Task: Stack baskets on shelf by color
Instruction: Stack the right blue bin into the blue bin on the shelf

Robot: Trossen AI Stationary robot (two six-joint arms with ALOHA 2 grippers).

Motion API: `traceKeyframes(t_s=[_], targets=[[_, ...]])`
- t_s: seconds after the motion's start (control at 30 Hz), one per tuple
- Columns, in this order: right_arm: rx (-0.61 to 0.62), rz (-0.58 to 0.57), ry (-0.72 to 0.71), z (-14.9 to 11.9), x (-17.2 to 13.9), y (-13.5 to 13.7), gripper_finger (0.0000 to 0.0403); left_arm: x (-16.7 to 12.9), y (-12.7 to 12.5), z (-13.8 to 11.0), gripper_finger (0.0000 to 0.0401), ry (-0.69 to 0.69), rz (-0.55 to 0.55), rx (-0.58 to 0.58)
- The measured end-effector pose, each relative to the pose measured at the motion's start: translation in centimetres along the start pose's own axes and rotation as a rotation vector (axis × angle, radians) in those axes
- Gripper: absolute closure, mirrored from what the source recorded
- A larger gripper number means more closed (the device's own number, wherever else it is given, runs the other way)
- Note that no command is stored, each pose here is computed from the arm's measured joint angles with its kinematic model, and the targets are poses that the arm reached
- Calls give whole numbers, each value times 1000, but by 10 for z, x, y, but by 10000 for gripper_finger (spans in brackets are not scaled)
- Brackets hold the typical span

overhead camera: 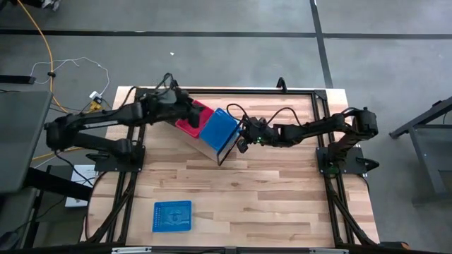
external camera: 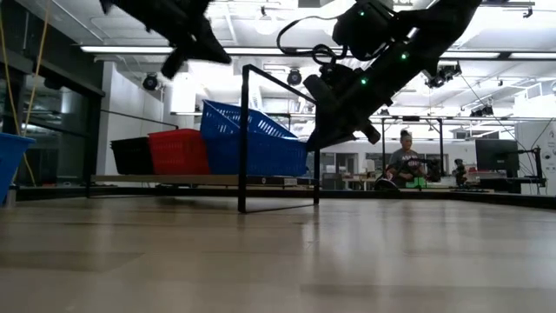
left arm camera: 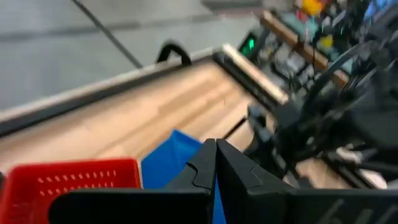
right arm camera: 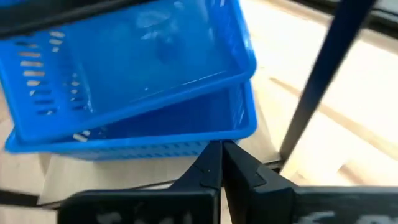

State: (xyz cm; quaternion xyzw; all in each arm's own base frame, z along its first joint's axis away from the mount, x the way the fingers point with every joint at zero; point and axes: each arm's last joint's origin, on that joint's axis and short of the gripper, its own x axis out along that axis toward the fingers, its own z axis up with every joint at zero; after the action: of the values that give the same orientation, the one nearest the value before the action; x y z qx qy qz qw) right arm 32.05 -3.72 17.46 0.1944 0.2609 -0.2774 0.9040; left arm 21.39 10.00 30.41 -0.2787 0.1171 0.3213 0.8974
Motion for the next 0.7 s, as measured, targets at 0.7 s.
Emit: traceKeyframes(t_s=[0.7], targets=[[30, -59, -23, 7, 4, -13, 403, 67, 38, -24, 401, 269, 64, -74]])
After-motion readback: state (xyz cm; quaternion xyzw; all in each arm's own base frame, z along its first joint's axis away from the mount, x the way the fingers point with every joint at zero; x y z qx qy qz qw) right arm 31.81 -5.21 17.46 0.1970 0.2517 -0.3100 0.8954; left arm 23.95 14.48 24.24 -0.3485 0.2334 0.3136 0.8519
